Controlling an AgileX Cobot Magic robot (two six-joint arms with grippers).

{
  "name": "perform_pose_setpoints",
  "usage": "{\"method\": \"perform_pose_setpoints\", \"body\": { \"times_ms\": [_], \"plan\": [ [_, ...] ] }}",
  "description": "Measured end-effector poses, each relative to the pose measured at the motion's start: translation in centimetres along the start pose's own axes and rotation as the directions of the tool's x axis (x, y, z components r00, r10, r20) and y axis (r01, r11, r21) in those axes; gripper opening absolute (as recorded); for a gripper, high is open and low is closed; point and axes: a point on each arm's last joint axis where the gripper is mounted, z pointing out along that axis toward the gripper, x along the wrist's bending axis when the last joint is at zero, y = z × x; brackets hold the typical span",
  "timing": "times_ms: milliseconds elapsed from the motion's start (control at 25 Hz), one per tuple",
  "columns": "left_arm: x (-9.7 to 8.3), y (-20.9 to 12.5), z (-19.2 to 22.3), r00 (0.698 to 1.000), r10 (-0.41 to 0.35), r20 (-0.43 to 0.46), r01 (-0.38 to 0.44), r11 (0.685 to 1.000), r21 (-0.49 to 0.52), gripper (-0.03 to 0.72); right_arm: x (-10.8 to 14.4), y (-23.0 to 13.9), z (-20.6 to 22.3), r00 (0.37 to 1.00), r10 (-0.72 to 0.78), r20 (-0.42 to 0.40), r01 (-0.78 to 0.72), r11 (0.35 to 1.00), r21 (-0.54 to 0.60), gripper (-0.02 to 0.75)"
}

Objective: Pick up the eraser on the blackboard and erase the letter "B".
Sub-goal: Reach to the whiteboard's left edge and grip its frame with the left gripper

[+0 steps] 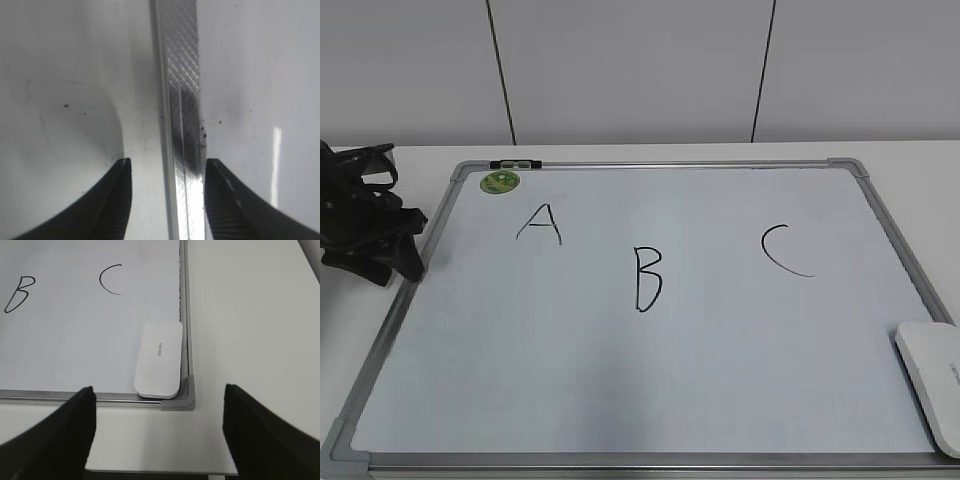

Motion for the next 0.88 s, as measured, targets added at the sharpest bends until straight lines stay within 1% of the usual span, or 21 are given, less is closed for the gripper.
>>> {"method": "perform_pose_setpoints", "body": {
  "times_ms": [80, 280, 600, 680, 760, 880],
  "plan": [
    [0.02, -0.01, 0.07, 1.000, 0.000, 0.000, 0.000, 1.000, 0.002, 0.333, 0.00, 0.00, 0.00, 1.000, 0.000, 0.000, 0.000, 1.000, 0.000, 0.586],
    [0.08, -0.03, 0.30, 1.000, -0.002, 0.000, 0.002, 1.000, 0.007, 0.271, 0.00, 0.00, 0.00, 1.000, 0.000, 0.000, 0.000, 1.000, 0.000, 0.587],
    [0.15, 0.08, 0.66, 1.000, -0.004, 0.002, 0.004, 1.000, 0.013, 0.258, 0.00, 0.00, 0.00, 1.000, 0.000, 0.000, 0.000, 1.000, 0.000, 0.587],
    [-0.09, 0.13, 0.80, 1.000, 0.000, 0.005, 0.000, 1.000, 0.016, 0.247, 0.00, 0.00, 0.00, 1.000, 0.000, 0.000, 0.000, 1.000, 0.000, 0.587],
    [-0.49, 0.15, 0.94, 1.000, 0.010, 0.006, -0.010, 1.000, 0.019, 0.224, 0.00, 0.00, 0.00, 1.000, 0.000, 0.000, 0.000, 1.000, 0.000, 0.586],
    [-0.74, 0.18, 1.06, 1.000, 0.017, 0.008, -0.017, 1.000, 0.023, 0.162, 0.00, 0.00, 0.00, 1.000, 0.000, 0.000, 0.000, 1.000, 0.000, 0.587]
  ]
}}
